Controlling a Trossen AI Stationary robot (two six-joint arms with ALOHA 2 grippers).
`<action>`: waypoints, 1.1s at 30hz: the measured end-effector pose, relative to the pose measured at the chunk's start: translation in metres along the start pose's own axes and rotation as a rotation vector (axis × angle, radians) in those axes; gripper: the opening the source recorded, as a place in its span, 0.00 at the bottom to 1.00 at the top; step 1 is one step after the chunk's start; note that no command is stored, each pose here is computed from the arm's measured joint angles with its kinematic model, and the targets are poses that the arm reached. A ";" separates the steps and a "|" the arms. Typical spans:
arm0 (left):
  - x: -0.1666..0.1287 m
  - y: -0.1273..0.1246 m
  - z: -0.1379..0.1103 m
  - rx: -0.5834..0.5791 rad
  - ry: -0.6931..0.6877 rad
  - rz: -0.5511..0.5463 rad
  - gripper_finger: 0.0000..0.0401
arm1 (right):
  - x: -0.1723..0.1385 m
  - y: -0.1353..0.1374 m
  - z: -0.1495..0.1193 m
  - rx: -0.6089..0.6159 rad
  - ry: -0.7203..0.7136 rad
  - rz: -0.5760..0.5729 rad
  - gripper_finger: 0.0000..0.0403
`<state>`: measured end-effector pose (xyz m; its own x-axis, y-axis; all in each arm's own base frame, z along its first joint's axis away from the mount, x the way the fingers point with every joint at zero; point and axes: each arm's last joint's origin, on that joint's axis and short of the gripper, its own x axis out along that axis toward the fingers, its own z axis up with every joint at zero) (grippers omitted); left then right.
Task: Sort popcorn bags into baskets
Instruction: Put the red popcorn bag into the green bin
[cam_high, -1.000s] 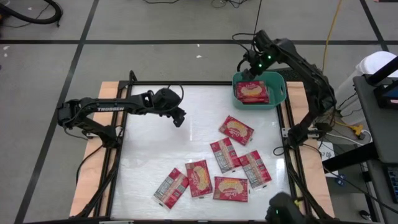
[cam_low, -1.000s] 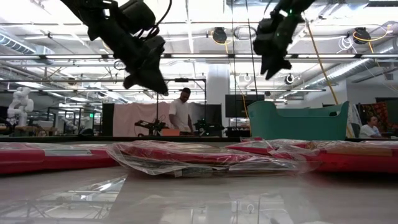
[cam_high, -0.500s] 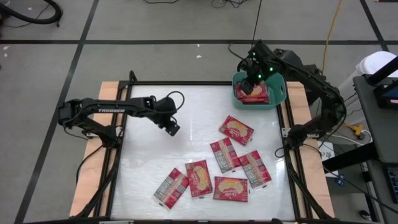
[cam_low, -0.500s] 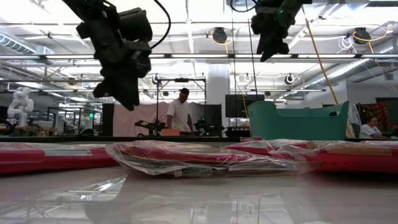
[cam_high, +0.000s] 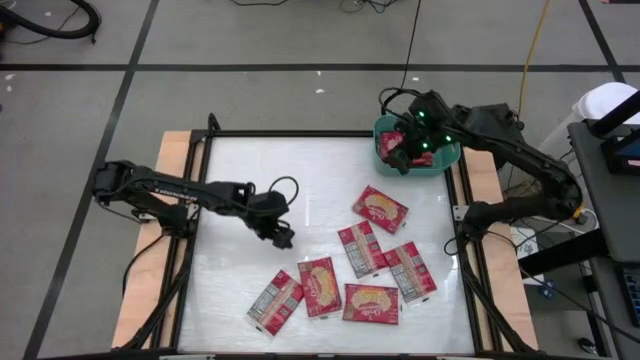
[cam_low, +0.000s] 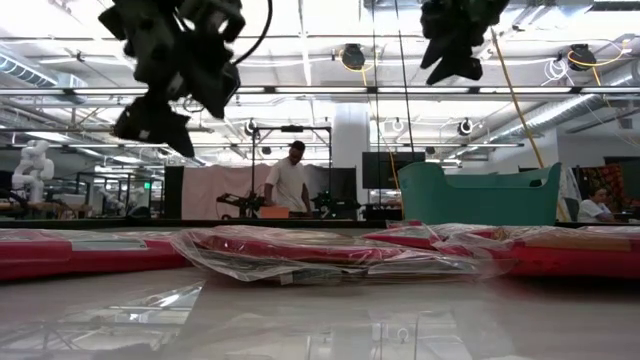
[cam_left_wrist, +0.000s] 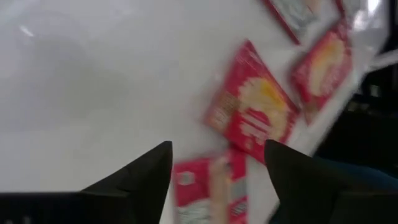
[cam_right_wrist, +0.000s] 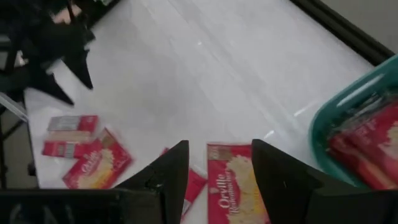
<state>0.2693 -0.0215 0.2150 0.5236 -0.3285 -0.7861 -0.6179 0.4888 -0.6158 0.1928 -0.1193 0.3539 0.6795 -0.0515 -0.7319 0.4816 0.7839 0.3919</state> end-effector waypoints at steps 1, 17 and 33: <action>0.003 -0.003 -0.003 -0.008 0.001 -0.006 0.67 | -0.001 0.001 -0.004 0.009 -0.008 0.006 0.41; 0.077 -0.014 -0.032 -0.081 -0.021 0.054 0.68 | -0.007 0.021 -0.054 0.011 -0.071 0.130 0.41; 0.126 -0.013 -0.018 -0.055 -0.098 -0.081 0.36 | 0.001 0.037 -0.053 -0.055 -0.101 0.213 0.41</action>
<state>0.3329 -0.0843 0.1229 0.6265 -0.2833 -0.7261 -0.6009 0.4178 -0.6815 0.1821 -0.0569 0.3379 0.8157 0.0591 -0.5754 0.2926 0.8160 0.4985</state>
